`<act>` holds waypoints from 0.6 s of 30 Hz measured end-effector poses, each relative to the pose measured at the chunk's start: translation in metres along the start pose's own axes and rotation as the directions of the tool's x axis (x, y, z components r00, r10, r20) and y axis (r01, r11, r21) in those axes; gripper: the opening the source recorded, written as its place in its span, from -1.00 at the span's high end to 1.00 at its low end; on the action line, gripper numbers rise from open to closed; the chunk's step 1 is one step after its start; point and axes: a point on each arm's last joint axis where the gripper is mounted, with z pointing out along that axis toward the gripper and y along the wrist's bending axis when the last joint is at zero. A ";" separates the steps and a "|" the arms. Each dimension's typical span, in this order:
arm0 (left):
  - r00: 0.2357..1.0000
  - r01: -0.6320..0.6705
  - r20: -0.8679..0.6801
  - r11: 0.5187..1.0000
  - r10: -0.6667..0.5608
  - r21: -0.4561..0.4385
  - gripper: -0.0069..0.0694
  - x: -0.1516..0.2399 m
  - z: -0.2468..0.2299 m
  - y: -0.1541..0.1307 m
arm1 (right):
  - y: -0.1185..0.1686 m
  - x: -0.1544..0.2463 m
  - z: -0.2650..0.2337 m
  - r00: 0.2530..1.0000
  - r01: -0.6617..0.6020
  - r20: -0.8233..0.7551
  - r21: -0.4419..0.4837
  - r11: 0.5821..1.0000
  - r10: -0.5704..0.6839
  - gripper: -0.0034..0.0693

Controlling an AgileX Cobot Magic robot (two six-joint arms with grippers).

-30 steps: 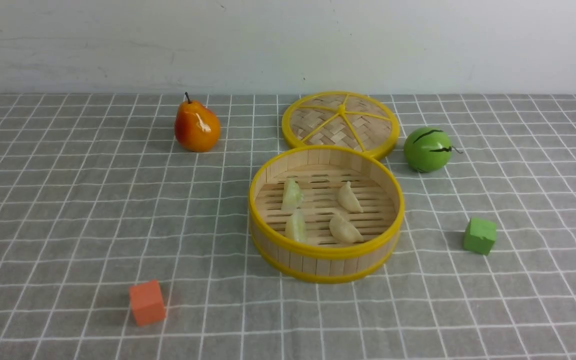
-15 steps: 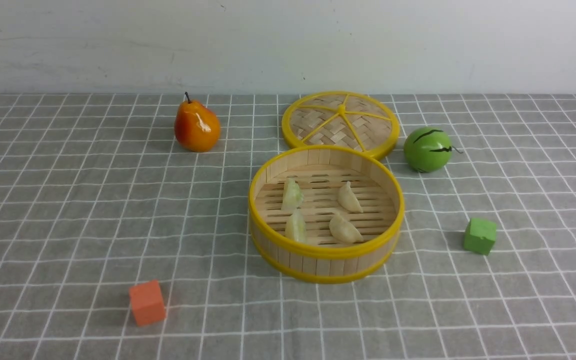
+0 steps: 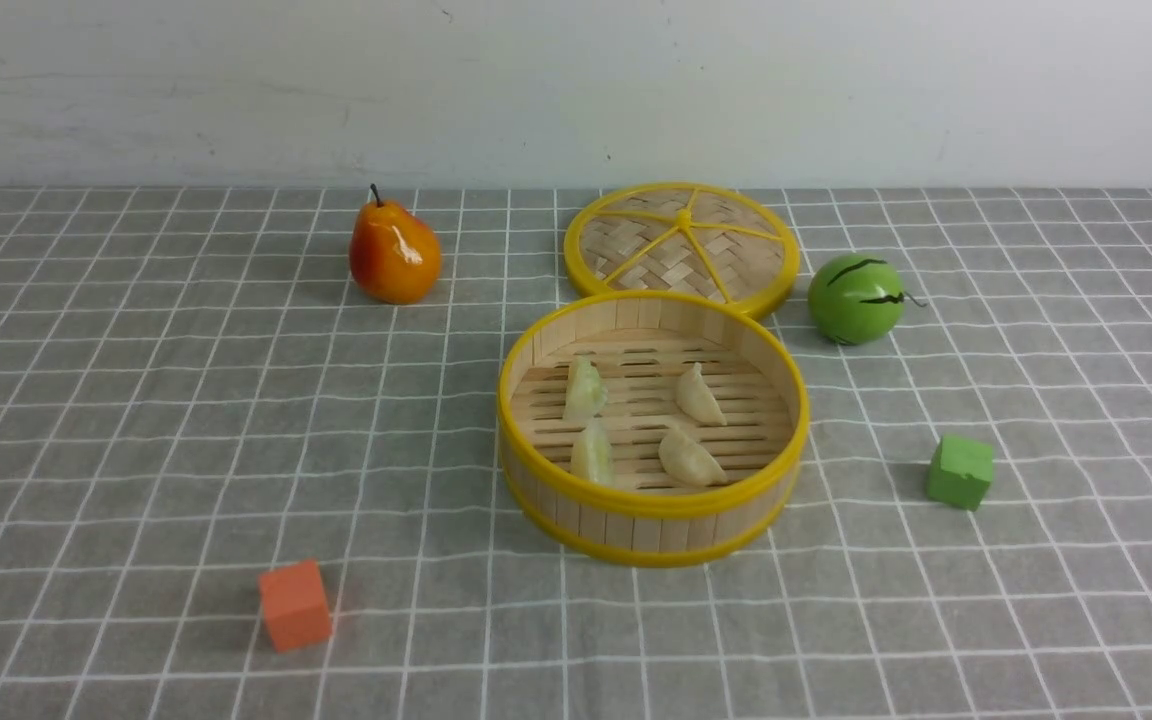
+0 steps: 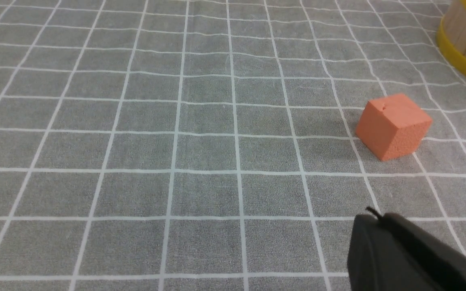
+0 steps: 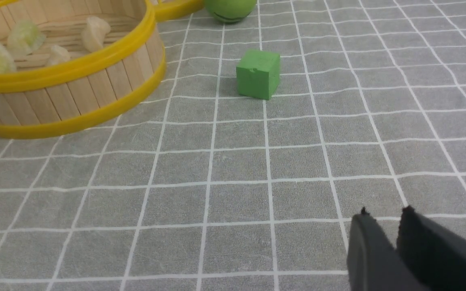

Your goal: Put the dumplings into the steamer on the table with the grey tablecloth.

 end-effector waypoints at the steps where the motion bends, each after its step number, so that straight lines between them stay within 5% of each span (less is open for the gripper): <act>1: 1.000 0.000 0.000 1.000 0.000 0.000 0.86 0.000 0.000 0.000 | 0.000 0.000 0.000 1.000 0.000 0.000 0.000 1.000 0.000 0.58; 18: 1.000 0.000 0.001 1.000 0.000 0.000 0.86 0.000 0.000 0.000 | 0.000 0.000 0.000 1.000 0.000 0.000 0.000 1.000 0.000 0.52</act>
